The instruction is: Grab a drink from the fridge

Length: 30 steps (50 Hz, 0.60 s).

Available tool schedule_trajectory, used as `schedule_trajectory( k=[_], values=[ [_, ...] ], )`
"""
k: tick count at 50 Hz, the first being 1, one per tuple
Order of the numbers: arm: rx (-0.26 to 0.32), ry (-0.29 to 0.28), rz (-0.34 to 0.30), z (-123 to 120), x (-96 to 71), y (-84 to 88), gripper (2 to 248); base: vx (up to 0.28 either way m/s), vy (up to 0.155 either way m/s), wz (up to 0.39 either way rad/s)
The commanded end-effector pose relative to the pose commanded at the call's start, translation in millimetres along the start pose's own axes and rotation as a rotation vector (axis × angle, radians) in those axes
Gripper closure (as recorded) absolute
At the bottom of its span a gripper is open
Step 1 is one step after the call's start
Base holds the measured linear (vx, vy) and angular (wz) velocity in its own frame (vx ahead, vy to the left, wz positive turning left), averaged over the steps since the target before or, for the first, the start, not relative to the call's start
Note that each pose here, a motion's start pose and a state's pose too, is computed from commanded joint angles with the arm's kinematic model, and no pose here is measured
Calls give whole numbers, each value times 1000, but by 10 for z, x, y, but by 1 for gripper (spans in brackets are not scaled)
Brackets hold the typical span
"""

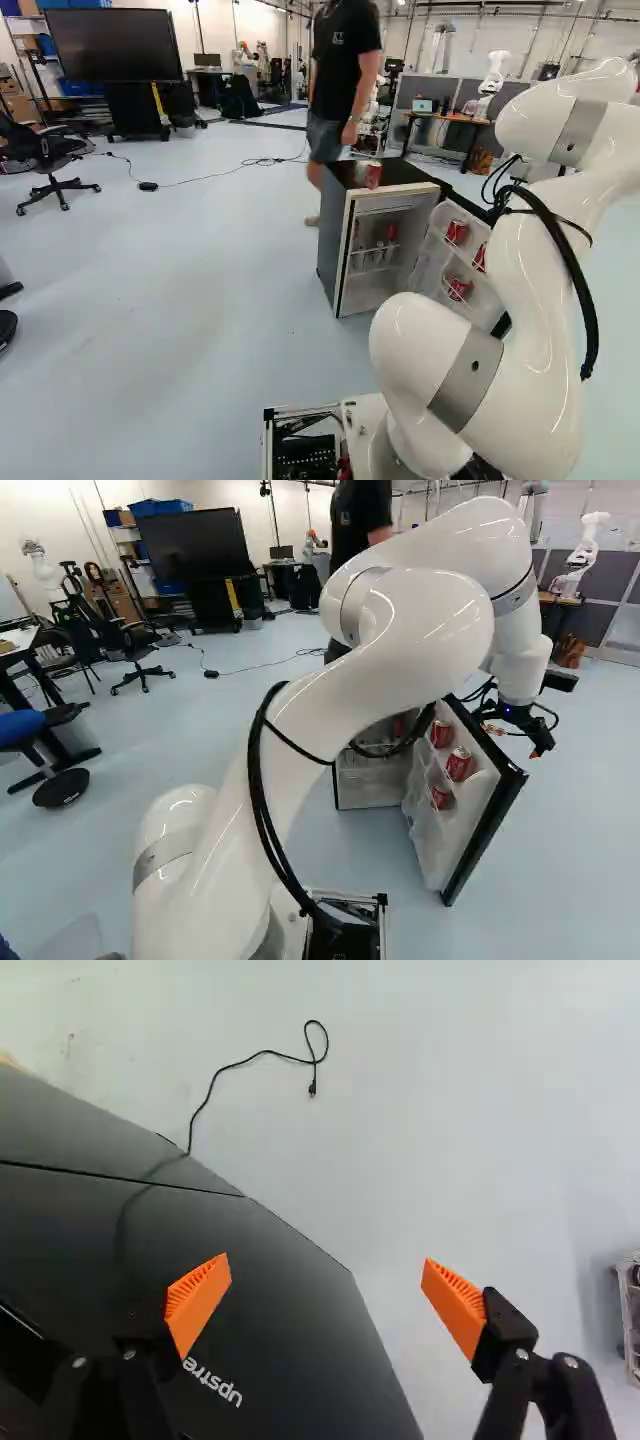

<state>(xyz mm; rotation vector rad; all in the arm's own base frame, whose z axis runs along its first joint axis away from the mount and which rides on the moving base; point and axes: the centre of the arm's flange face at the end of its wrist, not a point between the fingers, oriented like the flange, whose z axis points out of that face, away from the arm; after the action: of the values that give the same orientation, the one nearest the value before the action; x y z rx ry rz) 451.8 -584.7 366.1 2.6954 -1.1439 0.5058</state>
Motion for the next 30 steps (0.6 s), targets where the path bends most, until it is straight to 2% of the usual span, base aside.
schedule_trajectory(
  k=[17,30],
  values=[
    [14,-26,-28,-88,-161,-240,3,0,0,0],
    [28,-36,-61,-125,-221,-500,3,0,0,0]
  ],
)
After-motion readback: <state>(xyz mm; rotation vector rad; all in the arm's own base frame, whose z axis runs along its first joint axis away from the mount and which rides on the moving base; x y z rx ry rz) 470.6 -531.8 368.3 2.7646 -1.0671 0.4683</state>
